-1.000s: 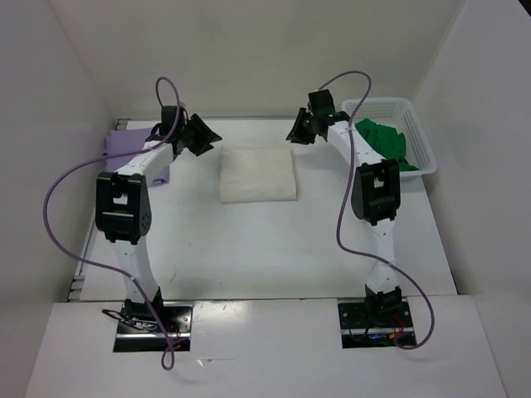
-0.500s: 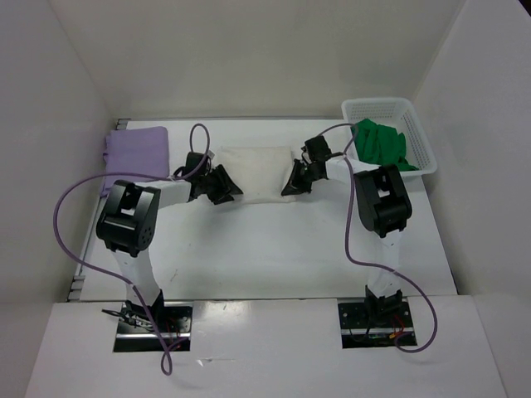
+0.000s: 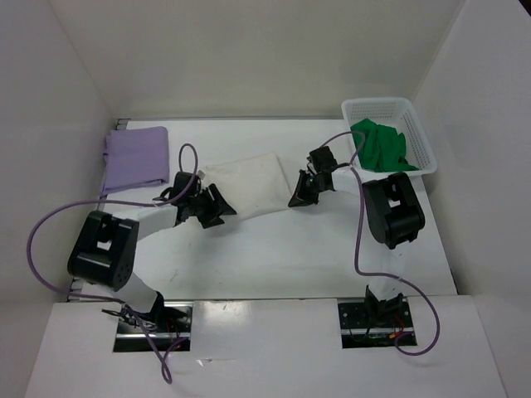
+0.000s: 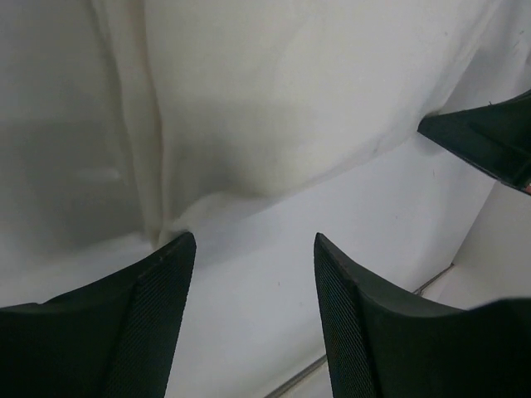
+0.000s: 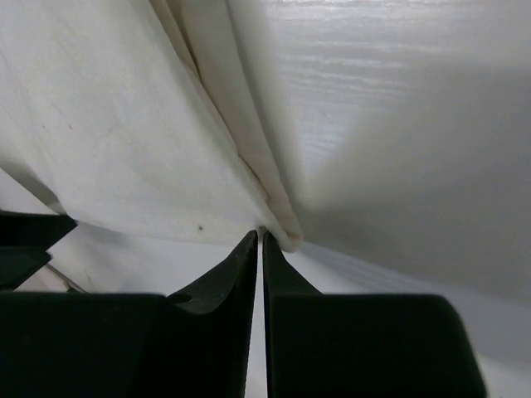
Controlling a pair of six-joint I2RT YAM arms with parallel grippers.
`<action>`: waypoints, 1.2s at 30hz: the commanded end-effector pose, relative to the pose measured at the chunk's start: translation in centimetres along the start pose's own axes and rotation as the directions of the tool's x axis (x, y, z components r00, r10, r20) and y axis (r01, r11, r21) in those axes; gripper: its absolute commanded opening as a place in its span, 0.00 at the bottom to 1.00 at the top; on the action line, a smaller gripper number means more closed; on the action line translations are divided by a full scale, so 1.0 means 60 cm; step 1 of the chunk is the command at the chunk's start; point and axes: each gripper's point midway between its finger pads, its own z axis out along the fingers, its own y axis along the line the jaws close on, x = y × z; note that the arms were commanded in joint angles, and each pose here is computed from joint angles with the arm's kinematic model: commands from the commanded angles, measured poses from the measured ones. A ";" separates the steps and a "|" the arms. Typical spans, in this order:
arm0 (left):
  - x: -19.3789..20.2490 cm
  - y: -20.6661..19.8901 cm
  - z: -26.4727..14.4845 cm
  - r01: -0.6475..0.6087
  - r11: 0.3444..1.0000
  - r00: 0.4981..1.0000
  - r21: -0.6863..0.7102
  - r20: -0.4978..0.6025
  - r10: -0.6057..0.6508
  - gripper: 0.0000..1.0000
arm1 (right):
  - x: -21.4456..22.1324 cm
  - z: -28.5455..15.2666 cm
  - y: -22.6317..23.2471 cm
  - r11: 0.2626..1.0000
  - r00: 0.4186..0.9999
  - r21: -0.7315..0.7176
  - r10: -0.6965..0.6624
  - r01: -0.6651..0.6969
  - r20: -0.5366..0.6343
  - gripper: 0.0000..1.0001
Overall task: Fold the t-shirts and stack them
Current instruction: Put the neatly folded tshirt into the corner of the board with the left arm
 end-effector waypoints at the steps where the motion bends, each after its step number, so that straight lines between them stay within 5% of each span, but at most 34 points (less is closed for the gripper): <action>1: -0.002 -0.003 -0.056 -0.009 0.999 1.000 -0.052 0.018 0.010 0.67 | -0.002 -0.046 0.014 0.998 0.997 0.021 -0.064 0.064 0.034 0.11; 5: -0.094 -0.053 -0.122 -0.035 0.999 0.981 0.006 0.194 0.033 0.73 | -0.029 -0.093 0.065 0.993 0.990 -0.036 -0.111 0.115 0.084 0.19; 10: -0.169 0.007 -0.138 0.049 0.998 0.959 -0.034 0.282 -0.037 0.76 | -0.036 -0.139 0.099 0.982 0.978 -0.083 -0.157 0.169 0.137 0.37; 26: -0.176 0.031 0.027 0.002 1.000 0.992 -0.015 0.125 0.000 0.77 | -0.013 -0.166 0.115 0.967 0.971 -0.149 -0.185 0.208 0.152 0.44; 32: -0.142 0.039 0.115 0.033 0.999 0.998 -0.030 0.052 -0.031 0.46 | -0.023 -0.174 0.130 0.960 0.966 -0.168 -0.195 0.224 0.172 0.44; 33: -0.148 0.029 0.129 0.052 0.998 0.997 -0.022 0.050 -0.051 0.25 | -0.024 -0.176 0.131 0.961 0.966 -0.167 -0.194 0.222 0.170 0.44; 36: -0.192 -0.046 0.128 -0.005 0.998 0.995 0.055 0.102 -0.001 0.01 | -0.031 -0.182 0.131 0.962 0.966 -0.165 -0.188 0.218 0.177 0.44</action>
